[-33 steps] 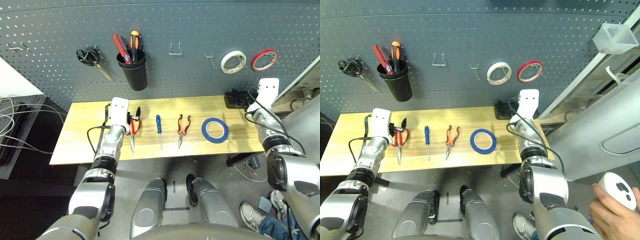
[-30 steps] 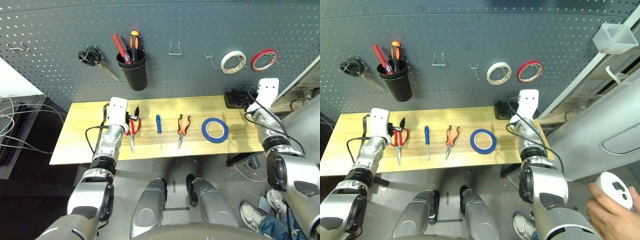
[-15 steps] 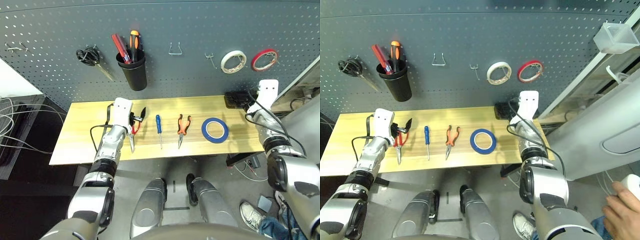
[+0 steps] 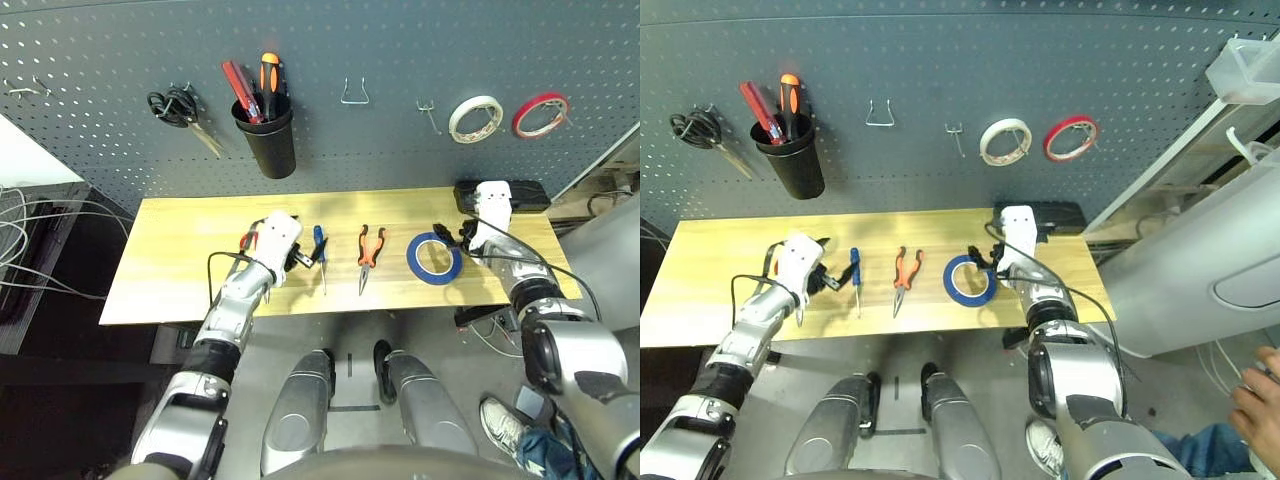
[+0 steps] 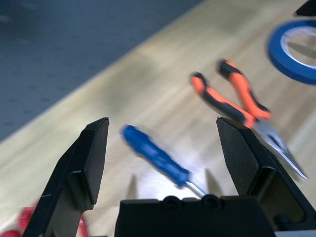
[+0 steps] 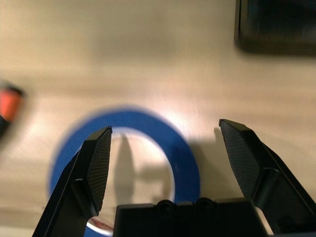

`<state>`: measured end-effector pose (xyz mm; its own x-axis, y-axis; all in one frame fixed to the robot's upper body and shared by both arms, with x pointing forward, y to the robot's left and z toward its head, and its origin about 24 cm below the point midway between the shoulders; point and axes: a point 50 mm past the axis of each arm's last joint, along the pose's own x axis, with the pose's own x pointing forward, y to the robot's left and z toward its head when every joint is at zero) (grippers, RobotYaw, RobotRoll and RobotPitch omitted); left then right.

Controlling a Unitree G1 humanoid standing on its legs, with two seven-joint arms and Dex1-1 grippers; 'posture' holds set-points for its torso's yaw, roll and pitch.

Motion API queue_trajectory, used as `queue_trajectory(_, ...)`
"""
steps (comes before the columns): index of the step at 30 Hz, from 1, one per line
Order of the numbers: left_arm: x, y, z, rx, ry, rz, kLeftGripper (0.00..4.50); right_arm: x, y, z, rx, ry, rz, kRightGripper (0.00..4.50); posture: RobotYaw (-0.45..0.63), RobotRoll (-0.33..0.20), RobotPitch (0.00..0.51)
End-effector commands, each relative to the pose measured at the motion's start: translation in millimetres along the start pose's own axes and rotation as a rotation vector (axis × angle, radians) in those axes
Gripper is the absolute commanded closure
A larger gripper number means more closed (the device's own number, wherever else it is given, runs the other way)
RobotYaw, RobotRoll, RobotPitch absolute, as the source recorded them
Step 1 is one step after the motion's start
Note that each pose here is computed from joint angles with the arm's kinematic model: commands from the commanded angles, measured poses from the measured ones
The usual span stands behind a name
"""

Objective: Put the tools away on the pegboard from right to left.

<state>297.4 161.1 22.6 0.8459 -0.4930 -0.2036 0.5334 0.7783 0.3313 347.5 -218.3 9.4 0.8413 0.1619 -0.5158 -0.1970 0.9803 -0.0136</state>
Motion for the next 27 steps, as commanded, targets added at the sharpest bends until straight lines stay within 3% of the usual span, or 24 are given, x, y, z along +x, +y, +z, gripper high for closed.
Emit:
queue_trajectory(1,-2.7,-13.6,-2.2,0.017,0.008,-0.066,0.05,-2.3,-0.5,-16.2,-0.017,0.074,-0.012,0.0,0.1,0.0,0.342)
queue_trajectory(10,0.3,-27.6,2.6,0.007,-0.012,-0.128,0.05,-4.9,-0.5,-30.8,-0.007,0.146,-0.064,0.0,0.1,0.0,0.354)
queue_trajectory(21,2.2,-27.4,9.0,0.021,-0.077,-0.145,0.0,-3.2,-1.7,-18.1,-0.01,0.128,-0.087,3.72,0.09,0.0,0.322)
queue_trajectory(27,2.9,-25.0,22.4,0.062,-0.192,-0.158,0.0,-4.4,-6.0,-2.5,-0.013,0.051,-0.086,3.77,0.09,0.0,0.288)
